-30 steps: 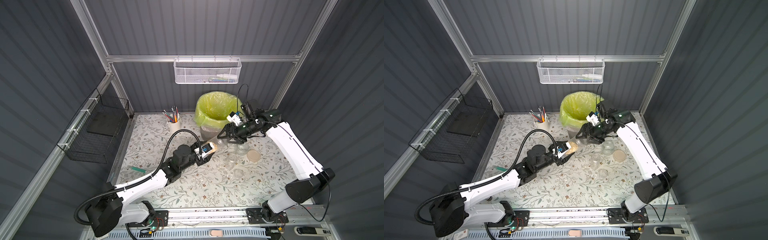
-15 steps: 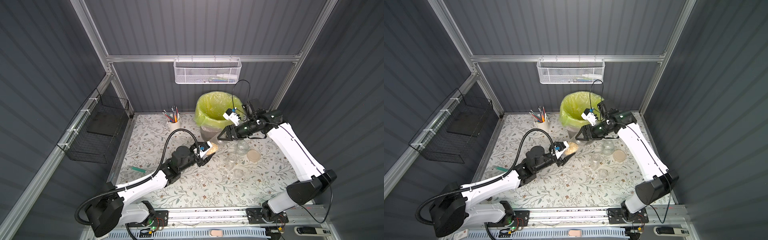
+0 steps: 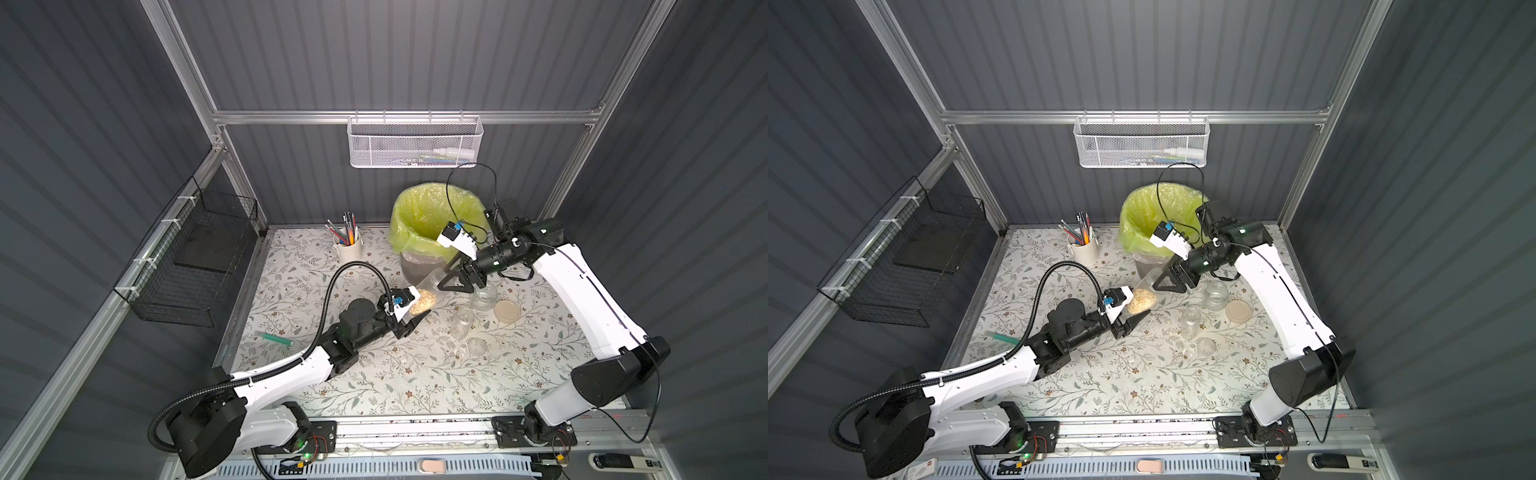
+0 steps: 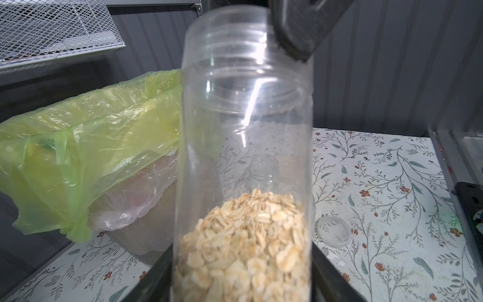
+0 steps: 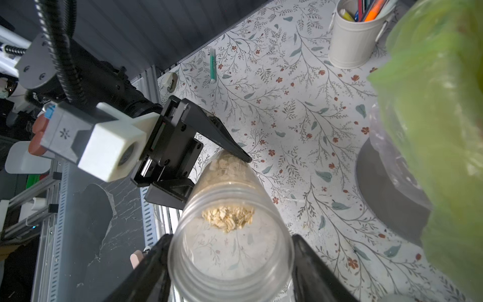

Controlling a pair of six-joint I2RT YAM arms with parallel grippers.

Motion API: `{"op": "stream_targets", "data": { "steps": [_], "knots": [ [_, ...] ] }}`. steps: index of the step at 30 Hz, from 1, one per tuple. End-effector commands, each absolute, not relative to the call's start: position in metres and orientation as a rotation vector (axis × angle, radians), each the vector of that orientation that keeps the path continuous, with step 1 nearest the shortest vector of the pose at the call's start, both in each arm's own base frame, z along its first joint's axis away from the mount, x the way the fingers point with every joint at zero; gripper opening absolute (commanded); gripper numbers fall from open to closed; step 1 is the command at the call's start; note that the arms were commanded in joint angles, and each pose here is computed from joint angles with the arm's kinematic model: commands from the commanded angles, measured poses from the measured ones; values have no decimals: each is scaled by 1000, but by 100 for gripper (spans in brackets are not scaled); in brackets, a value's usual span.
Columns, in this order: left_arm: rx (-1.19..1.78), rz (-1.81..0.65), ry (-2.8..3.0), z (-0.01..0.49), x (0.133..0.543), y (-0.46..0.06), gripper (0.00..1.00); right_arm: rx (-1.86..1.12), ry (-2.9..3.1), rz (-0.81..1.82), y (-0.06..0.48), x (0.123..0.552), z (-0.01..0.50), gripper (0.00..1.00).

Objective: Empty expired oatmeal from jars
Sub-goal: Unscrew the lid from the jar.

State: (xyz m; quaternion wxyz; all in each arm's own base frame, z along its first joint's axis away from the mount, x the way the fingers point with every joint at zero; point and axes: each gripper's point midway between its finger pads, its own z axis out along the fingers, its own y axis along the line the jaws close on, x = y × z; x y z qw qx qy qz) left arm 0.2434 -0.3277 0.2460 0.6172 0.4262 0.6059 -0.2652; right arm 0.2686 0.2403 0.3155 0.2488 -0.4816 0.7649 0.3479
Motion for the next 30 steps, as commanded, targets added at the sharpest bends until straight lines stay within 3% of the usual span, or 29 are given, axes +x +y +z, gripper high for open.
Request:
{"op": "stream_targets", "data": {
  "steps": [1, 16, 22, 30],
  "knots": [
    [984, -624, 1421, 237, 240, -322, 2, -1381, 1969, 873, 233, 278, 329, 20],
    [999, -625, 1427, 235, 241, -318, 1, -1472, 1888, 841, 232, 274, 345, 20],
    [1008, -625, 1428, 233, 239, -316, 1, -1523, 1827, 805, 231, 270, 350, 23],
    [1009, -633, 1407, 242, 239, -319, 1, -1497, 1882, 942, 240, 269, 336, 32]
  ]
}}
